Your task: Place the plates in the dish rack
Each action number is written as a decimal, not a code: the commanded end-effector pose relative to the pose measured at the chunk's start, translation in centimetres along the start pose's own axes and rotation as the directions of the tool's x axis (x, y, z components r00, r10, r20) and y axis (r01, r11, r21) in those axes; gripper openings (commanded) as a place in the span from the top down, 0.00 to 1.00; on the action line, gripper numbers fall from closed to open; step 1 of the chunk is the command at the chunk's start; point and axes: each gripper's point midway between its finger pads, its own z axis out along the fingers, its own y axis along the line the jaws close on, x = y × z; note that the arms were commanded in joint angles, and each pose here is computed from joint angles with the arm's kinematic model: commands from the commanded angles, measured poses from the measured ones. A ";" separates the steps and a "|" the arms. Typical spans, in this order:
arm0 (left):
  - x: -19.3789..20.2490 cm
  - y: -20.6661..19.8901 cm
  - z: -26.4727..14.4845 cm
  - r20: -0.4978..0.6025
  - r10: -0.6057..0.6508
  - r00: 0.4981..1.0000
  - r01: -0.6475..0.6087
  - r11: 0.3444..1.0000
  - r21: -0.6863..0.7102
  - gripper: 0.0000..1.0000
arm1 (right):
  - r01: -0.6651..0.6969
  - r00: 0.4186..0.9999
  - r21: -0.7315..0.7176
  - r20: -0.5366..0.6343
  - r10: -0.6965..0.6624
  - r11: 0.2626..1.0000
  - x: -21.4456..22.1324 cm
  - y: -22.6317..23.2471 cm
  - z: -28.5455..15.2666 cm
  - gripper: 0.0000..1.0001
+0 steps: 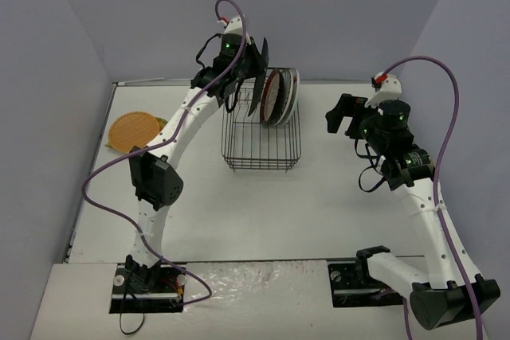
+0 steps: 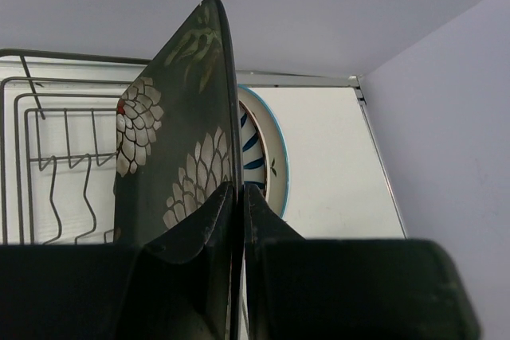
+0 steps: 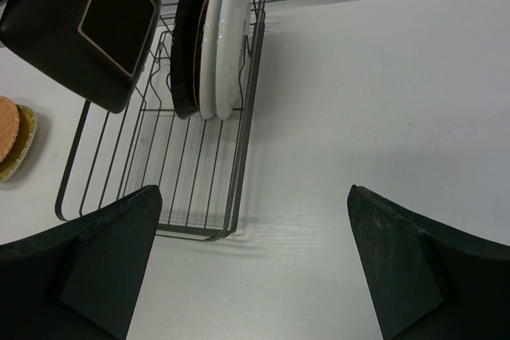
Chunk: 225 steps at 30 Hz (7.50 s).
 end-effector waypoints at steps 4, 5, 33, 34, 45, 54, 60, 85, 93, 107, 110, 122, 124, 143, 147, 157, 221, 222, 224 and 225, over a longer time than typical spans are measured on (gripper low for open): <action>-11.5 -5.5 -3.2 0.362 -0.151 0.920 0.088 0.979 0.185 1.00 | 0.009 0.997 -0.016 0.080 -0.008 1.000 -1.9 0.2 -0.5 0.00; -11.7 -5.5 -3.1 0.369 -0.153 0.917 0.088 0.978 0.187 1.00 | 0.009 0.997 -0.011 0.078 -0.009 1.000 -1.7 0.1 -0.4 0.00; -12.6 -5.3 -2.2 0.387 -0.251 0.887 0.177 0.960 0.216 1.00 | 0.032 0.996 0.025 0.078 -0.033 0.999 -1.7 -0.6 -0.2 0.00; -12.4 -5.2 -2.1 0.386 -0.247 0.889 0.176 0.962 0.210 1.00 | 0.035 0.996 0.028 0.077 -0.037 0.999 -1.6 -0.7 -0.2 0.00; -8.7 -2.6 1.6 0.355 -0.240 0.904 0.197 0.968 0.152 1.00 | 0.033 0.996 0.023 0.078 -0.034 0.999 -1.6 -0.6 -0.3 0.00; -6.2 -1.0 3.7 0.347 -0.219 0.912 0.192 0.975 0.112 1.00 | 0.040 0.996 0.022 0.081 -0.042 0.999 -1.6 -0.6 -0.7 0.00; -4.7 -0.4 4.5 0.342 -0.175 0.923 0.156 0.984 0.083 1.00 | 0.040 0.997 0.030 0.071 -0.042 0.999 -1.0 -0.9 -0.6 0.00; -5.9 4.9 -9.1 0.140 0.296 0.945 -0.249 0.927 -0.280 0.19 | 0.086 0.992 -0.032 0.092 -0.083 0.996 -2.5 0.4 -1.0 0.00; -2.2 20.4 -17.0 -0.216 0.366 0.905 -0.420 0.694 -0.584 0.16 | 0.083 0.995 -0.107 0.062 -0.077 0.991 -1.8 1.8 -0.7 0.00; 3.1 37.8 -16.7 -0.578 0.184 0.795 -0.587 0.478 -0.654 0.18 | 0.103 0.995 -0.147 0.019 -0.101 0.984 -0.2 2.6 0.0 0.00; 4.4 39.0 -15.6 -0.614 0.158 0.774 -0.604 0.476 -0.639 0.19 | 0.109 0.994 -0.132 0.021 -0.107 0.985 0.0 2.3 -0.2 0.00; 7.4 41.6 -14.7 -0.678 0.105 0.727 -0.646 0.439 -0.624 0.28 | 0.112 0.994 -0.120 0.013 -0.111 0.987 0.6 1.9 -0.1 0.00; 8.0 41.9 -14.7 -0.687 0.098 0.720 -0.652 0.436 -0.621 0.30 | 0.110 0.994 -0.119 0.011 -0.110 0.987 0.7 1.9 -0.1 0.00; 9.9 42.7 -15.0 -0.711 0.094 0.697 -0.672 0.432 -0.601 0.85 | 0.116 0.993 -0.106 0.002 -0.116 0.988 1.6 1.4 -0.3 0.00; 8.9 41.2 -15.7 -0.683 0.094 0.724 -0.648 0.430 -0.629 1.00 | 0.115 0.993 -0.107 0.006 -0.115 0.988 1.5 1.4 -0.4 0.00; 1.6 34.2 -19.2 -0.625 0.204 0.754 -0.652 0.348 -0.673 1.00 | 0.112 0.994 -0.125 0.020 -0.110 0.986 1.1 1.8 -0.9 0.00; 1.2 3.2 1.1 -0.080 0.180 0.980 -0.183 0.983 -0.029 1.00 | 0.117 0.992 -0.093 0.050 -0.113 0.989 -0.1 1.5 -1.7 0.00; 1.4 3.4 1.4 -0.081 0.178 0.981 -0.181 0.983 -0.032 1.00 | 0.119 0.992 -0.092 0.050 -0.115 0.989 -0.1 1.5 -1.7 0.00; 2.3 3.8 2.0 -0.088 0.172 0.981 -0.176 0.984 -0.036 1.00 | 0.118 0.992 -0.092 0.047 -0.114 0.989 0.1 1.4 -1.7 0.00; 2.6 3.9 2.2 -0.093 0.174 0.980 -0.179 0.983 -0.040 1.00 | 0.117 0.992 -0.092 0.046 -0.113 0.989 0.1 1.4 -1.7 0.00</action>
